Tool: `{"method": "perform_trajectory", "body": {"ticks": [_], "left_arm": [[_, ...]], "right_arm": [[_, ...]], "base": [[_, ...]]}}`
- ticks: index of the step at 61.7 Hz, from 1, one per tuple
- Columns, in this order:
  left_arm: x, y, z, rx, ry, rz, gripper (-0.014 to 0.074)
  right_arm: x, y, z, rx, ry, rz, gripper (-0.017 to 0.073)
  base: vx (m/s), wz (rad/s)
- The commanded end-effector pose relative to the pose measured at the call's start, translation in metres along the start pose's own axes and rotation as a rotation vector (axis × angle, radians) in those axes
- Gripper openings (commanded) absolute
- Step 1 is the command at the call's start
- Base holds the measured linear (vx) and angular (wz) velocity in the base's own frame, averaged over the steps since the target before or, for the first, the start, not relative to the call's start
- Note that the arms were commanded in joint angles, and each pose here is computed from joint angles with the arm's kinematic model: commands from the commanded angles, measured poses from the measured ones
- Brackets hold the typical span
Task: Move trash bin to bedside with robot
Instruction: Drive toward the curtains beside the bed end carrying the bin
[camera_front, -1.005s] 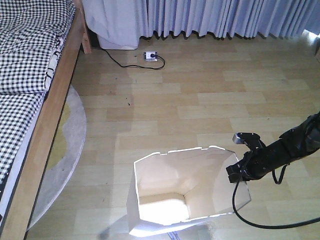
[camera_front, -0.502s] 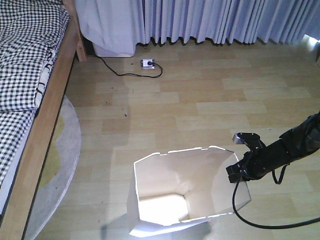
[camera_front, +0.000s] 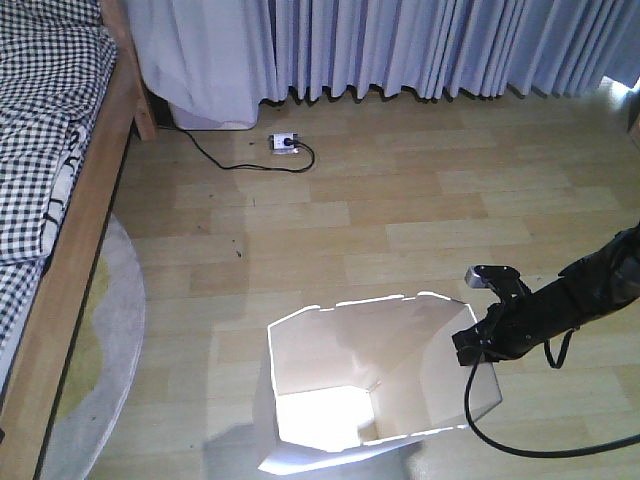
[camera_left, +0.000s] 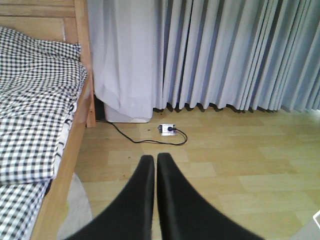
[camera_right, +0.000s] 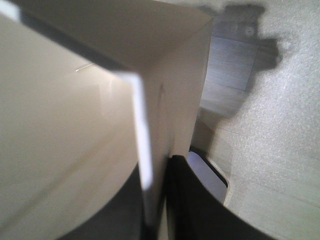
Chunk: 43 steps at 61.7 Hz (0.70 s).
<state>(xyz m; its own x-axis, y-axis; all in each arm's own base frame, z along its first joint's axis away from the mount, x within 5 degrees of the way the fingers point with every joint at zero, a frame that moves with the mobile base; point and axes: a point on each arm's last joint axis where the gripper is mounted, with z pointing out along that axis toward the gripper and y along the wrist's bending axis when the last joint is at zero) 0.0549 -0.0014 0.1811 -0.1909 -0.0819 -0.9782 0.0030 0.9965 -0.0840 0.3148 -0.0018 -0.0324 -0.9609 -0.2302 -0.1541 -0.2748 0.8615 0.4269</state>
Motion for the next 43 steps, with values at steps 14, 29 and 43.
{"method": "perform_trajectory", "body": {"ticks": [14, 29, 43], "left_arm": [[-0.0008, -0.0002, 0.0005, 0.01, -0.064, -0.009, -0.0006], [-0.0008, -0.0002, 0.0005, 0.01, -0.064, -0.009, -0.0006], [-0.0008, -0.0002, 0.0005, 0.01, -0.064, -0.009, -0.0006]], "right_arm": [[-0.0161, 0.0229, -0.0236, -0.175, -0.069, -0.005, -0.0005], [-0.0161, 0.0229, -0.0236, -0.175, -0.069, -0.005, -0.0005], [-0.0161, 0.0229, -0.0236, -0.175, -0.069, -0.005, -0.0005]], "base": [[0.19, -0.1], [0.18, -0.04], [0.17, 0.05]]}}
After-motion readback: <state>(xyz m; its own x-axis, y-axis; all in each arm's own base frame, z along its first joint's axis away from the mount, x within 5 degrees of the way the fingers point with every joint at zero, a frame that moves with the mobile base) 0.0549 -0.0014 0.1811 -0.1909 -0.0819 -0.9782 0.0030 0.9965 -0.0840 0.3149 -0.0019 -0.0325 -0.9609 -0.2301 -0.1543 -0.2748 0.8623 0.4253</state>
